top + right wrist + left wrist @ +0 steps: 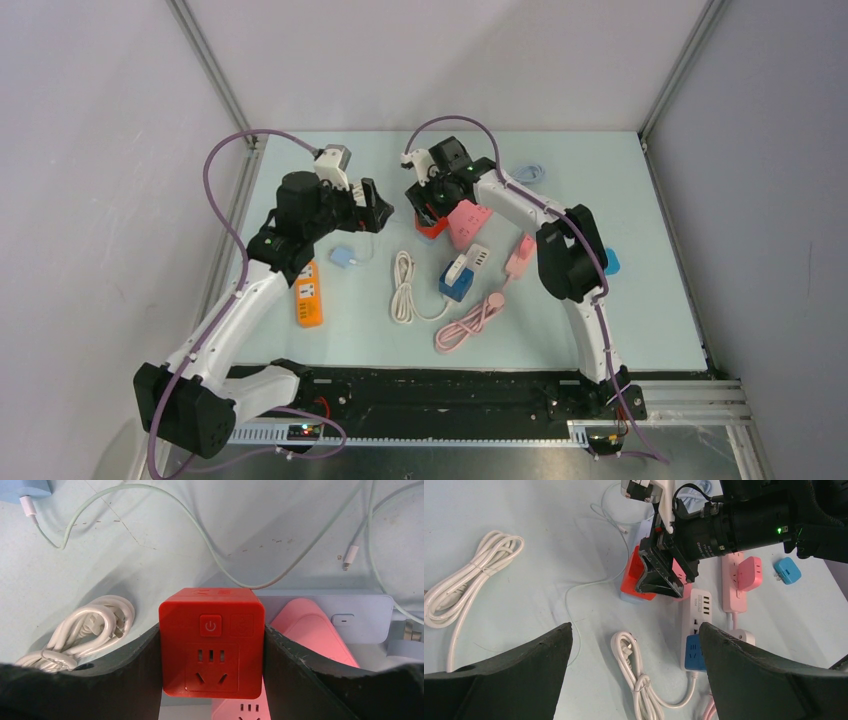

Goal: Insert the plug
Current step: Insert the plug into the socket.

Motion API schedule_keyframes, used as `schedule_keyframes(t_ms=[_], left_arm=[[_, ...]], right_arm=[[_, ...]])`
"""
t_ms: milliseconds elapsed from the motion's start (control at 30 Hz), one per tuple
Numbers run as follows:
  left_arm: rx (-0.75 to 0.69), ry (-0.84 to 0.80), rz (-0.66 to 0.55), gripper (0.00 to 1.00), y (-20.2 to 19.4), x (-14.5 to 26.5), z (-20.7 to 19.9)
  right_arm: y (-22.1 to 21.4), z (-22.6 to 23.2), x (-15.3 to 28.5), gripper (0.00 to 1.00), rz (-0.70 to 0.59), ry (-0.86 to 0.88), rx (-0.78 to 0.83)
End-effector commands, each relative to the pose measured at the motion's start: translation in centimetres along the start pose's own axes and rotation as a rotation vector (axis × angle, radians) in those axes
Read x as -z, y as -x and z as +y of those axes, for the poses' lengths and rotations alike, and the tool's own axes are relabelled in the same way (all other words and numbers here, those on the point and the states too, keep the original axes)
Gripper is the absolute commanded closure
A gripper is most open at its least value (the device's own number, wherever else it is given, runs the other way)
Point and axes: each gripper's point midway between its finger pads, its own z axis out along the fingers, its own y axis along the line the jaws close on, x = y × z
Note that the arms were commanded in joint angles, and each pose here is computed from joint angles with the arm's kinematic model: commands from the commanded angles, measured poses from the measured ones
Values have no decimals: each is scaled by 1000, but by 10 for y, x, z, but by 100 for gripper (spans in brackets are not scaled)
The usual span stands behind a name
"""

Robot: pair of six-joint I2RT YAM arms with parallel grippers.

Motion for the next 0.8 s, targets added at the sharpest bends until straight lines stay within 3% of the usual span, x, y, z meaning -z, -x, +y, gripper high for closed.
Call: schedule_keyframes(t_ms=[0,333,767], left_arm=[[-5,-20,-44,0,10,6,-3],[-7,-14,-41,0,10,5,-2],[5,-37,5,0,-3,-4,-3]], right_arm=[[-36,-47,-1,91,119,-159,19],[-78,-30,-11,100,171,-174,-66],[-102,-30,-15,100,171,-257,-93]])
